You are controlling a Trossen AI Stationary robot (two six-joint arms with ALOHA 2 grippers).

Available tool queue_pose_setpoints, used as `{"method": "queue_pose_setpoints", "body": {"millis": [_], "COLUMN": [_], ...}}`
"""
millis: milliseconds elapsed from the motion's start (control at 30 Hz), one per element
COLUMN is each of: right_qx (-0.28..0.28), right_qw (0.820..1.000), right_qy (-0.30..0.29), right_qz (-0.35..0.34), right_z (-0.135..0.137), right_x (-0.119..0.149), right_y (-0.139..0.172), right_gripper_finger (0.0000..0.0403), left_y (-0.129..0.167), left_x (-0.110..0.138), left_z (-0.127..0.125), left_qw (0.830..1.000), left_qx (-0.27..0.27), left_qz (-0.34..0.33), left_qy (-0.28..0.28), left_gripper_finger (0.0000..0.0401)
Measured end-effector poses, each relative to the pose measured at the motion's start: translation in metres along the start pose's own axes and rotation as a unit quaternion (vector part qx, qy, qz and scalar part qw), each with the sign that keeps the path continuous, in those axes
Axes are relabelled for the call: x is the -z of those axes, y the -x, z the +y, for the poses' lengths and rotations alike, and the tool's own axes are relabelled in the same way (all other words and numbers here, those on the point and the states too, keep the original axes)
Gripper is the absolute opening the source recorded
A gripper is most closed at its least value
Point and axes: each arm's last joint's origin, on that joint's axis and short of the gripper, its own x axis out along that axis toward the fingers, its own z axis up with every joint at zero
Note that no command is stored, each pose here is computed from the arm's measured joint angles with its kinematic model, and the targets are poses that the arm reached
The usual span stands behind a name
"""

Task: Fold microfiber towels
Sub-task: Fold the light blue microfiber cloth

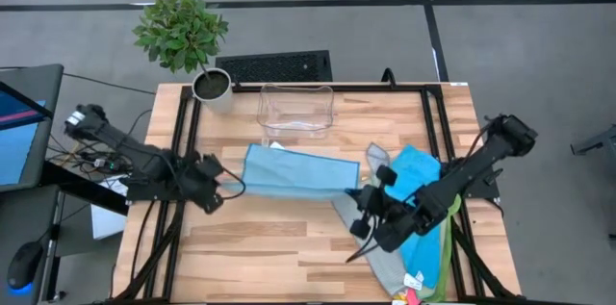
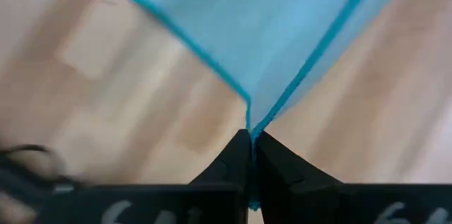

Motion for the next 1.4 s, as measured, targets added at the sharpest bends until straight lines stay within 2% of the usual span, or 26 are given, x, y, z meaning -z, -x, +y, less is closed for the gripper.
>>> {"method": "queue_pose_setpoints", "body": {"millis": [233,400,600,733,967,1233,1400], "right_qx": [-0.047,-0.050,-0.056,-0.041,0.044,0.087,0.106], "right_qw": [0.998,0.996,0.993,0.992,0.989,0.981,0.977], "right_qy": [-0.023,-0.052,-0.086,-0.084,-0.069,-0.035,-0.012], "right_qz": [0.042,0.060,0.065,0.081,0.120,0.168,0.184], "right_z": [0.026,0.038,0.041,0.036,0.000,-0.020,-0.027], "right_x": [0.024,0.040,0.045,0.048,0.038,0.032,0.032], "right_y": [-0.006,-0.007,0.002,0.005,-0.008,-0.038,-0.047], "right_gripper_finger": [0.0015,0.0021,0.0017,0.0021,0.0016,0.0023,0.0018], "left_y": [-0.001,-0.012,-0.033,-0.035,-0.021,-0.028,-0.032], "left_x": [0.020,0.030,0.040,0.038,0.005,-0.025,-0.035], "left_z": [-0.032,-0.054,-0.071,-0.076,-0.053,-0.033,-0.023], "left_qw": [0.997,0.995,0.995,0.997,0.995,0.982,0.979], "left_qx": [0.078,0.093,0.058,0.041,-0.057,-0.131,-0.158], "left_qz": [0.014,0.036,0.073,0.061,-0.040,-0.071,-0.066], "left_qy": [0.012,0.010,0.016,-0.023,-0.070,-0.114,-0.108], "left_gripper_finger": [0.0000,0.0000,0.0000,0.0000,0.0000,0.0000,0.0000]}}
